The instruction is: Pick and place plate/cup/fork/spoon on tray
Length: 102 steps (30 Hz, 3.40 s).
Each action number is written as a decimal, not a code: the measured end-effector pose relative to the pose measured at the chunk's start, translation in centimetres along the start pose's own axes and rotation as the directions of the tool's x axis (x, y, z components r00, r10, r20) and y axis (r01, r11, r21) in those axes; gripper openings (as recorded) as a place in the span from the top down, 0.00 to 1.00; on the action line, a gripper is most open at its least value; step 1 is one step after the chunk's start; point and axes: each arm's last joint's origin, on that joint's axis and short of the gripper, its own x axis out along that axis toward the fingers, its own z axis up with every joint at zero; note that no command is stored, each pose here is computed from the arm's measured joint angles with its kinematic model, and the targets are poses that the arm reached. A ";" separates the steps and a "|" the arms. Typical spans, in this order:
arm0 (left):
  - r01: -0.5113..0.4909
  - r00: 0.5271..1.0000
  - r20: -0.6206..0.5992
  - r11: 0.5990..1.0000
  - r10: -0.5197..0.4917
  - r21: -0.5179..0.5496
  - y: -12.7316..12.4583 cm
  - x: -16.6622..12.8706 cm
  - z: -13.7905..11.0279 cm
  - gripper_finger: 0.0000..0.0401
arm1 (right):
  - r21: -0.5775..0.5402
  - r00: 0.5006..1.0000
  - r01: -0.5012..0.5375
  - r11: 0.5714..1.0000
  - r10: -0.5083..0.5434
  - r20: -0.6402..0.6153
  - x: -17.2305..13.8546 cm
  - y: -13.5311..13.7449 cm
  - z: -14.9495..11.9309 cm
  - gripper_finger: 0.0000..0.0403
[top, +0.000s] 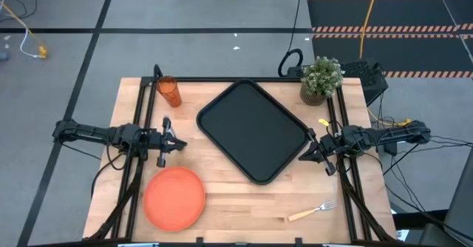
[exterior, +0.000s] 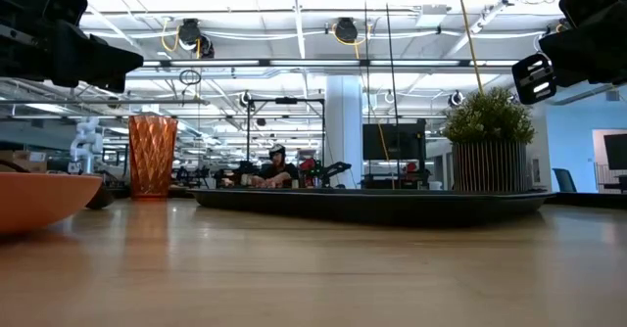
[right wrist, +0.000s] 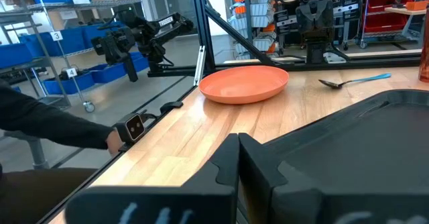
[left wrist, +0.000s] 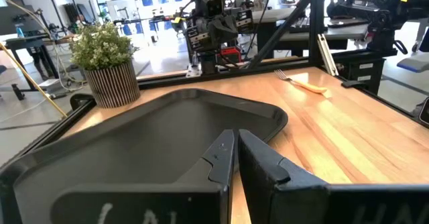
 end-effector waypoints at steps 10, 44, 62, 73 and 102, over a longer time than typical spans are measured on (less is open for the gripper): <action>0.000 1.000 0.000 1.000 0.000 0.000 0.0 0.0 0.0 0.94 | 0.000 1.000 0.000 1.000 0.000 0.000 0.0 0.0 0.0 1.00; -0.015 0.997 0.080 0.998 0.011 0.056 0.1 0.0 0.8 0.94 | 0.000 1.000 0.000 1.000 0.000 0.000 0.0 0.0 0.0 1.00; 0.082 0.846 0.528 0.959 0.076 -0.270 0.8 -1.5 5.1 0.94 | -0.150 0.976 -0.001 0.989 0.034 0.217 -0.2 0.4 2.1 1.00; -0.105 0.916 0.378 0.989 0.136 -0.101 0.8 -0.8 3.7 0.94 | -0.365 0.931 0.078 0.928 0.063 0.359 -0.7 0.6 3.5 1.00; -0.519 0.614 -0.574 0.825 0.542 0.225 6.5 11.6 12.9 0.94 | -0.219 0.865 0.354 0.909 -0.229 0.447 -1.0 -0.1 4.0 1.00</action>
